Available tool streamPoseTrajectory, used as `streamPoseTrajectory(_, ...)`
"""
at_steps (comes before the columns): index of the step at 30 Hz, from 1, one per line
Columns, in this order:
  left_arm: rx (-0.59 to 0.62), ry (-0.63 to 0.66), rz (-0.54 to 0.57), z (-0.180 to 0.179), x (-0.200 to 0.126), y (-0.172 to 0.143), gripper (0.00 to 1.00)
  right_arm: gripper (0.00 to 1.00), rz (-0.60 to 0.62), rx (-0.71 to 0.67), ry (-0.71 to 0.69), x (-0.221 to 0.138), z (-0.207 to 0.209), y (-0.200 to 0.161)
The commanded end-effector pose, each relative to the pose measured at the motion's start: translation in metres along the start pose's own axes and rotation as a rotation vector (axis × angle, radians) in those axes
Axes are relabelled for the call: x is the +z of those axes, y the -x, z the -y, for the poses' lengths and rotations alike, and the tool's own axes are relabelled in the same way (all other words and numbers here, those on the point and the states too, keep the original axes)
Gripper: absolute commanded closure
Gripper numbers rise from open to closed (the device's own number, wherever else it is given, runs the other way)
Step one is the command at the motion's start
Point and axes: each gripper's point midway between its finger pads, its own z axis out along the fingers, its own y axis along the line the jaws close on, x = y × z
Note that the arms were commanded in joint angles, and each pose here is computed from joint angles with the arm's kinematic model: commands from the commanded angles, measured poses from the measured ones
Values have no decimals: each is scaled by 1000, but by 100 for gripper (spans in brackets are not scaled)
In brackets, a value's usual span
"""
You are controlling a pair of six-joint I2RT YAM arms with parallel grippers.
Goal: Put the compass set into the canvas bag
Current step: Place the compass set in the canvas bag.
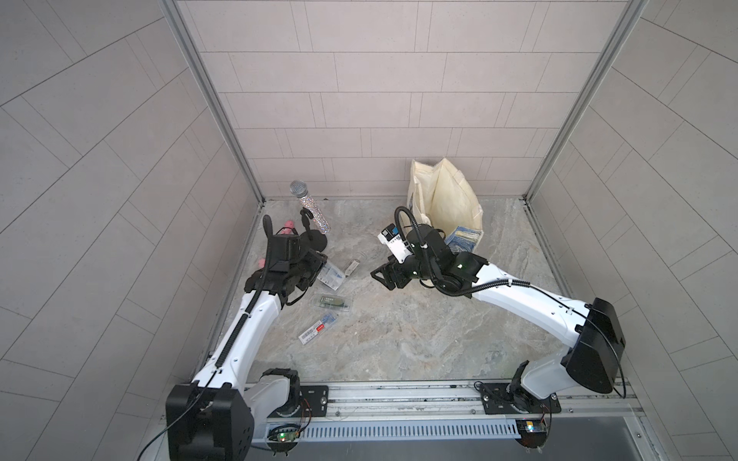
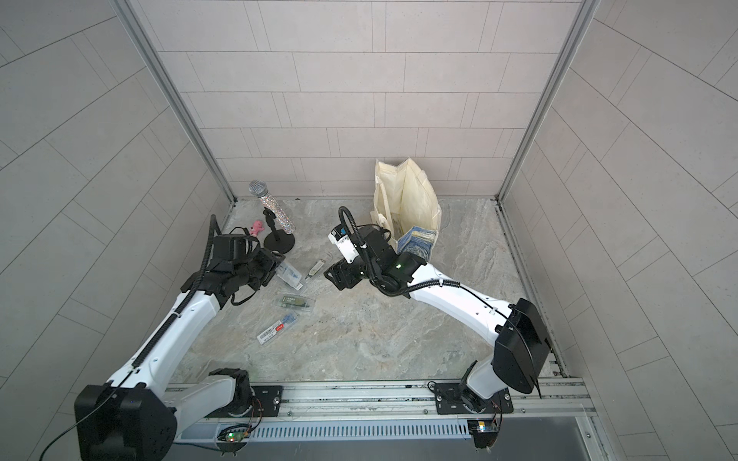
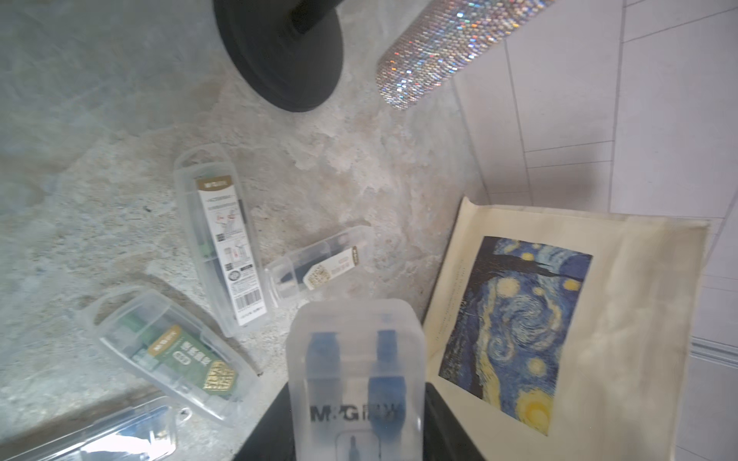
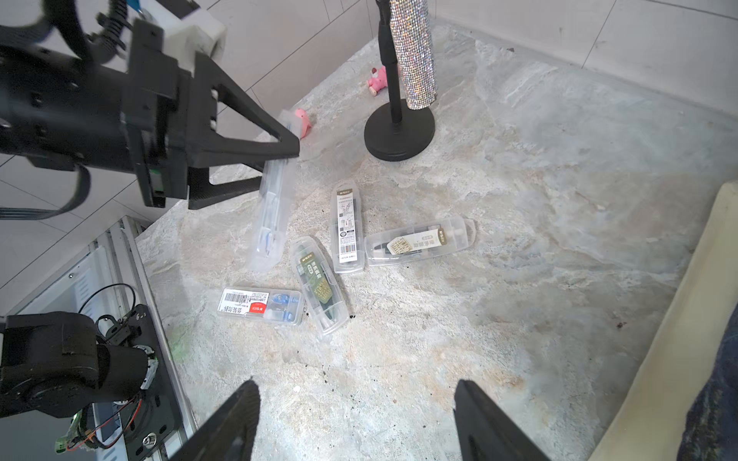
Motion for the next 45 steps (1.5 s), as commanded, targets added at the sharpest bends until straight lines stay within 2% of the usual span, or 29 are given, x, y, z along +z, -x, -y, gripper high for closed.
streamPoseTrajectory(1,-8,-129,19,40,-10,-2,74,22,39,24,2,-2,-3,16)
streamPoseTrajectory(11,54,-253,-35,92,-8,-34,75,22,6,64,56,16,-11,19)
streamPoseTrajectory(14,70,-278,-42,101,-9,-39,75,26,-7,70,67,20,-13,18)
streamPoseTrajectory(28,105,-296,-63,111,-1,-53,75,43,-28,74,95,32,-18,21)
streamPoseTrajectory(41,109,-307,-70,114,1,-55,74,81,-51,77,106,36,-21,16)
streamPoseTrajectory(43,113,-302,-68,112,2,-55,68,87,-50,73,99,35,-20,16)
streamPoseTrajectory(45,120,-301,-64,109,3,-55,57,93,-49,67,86,32,-18,17)
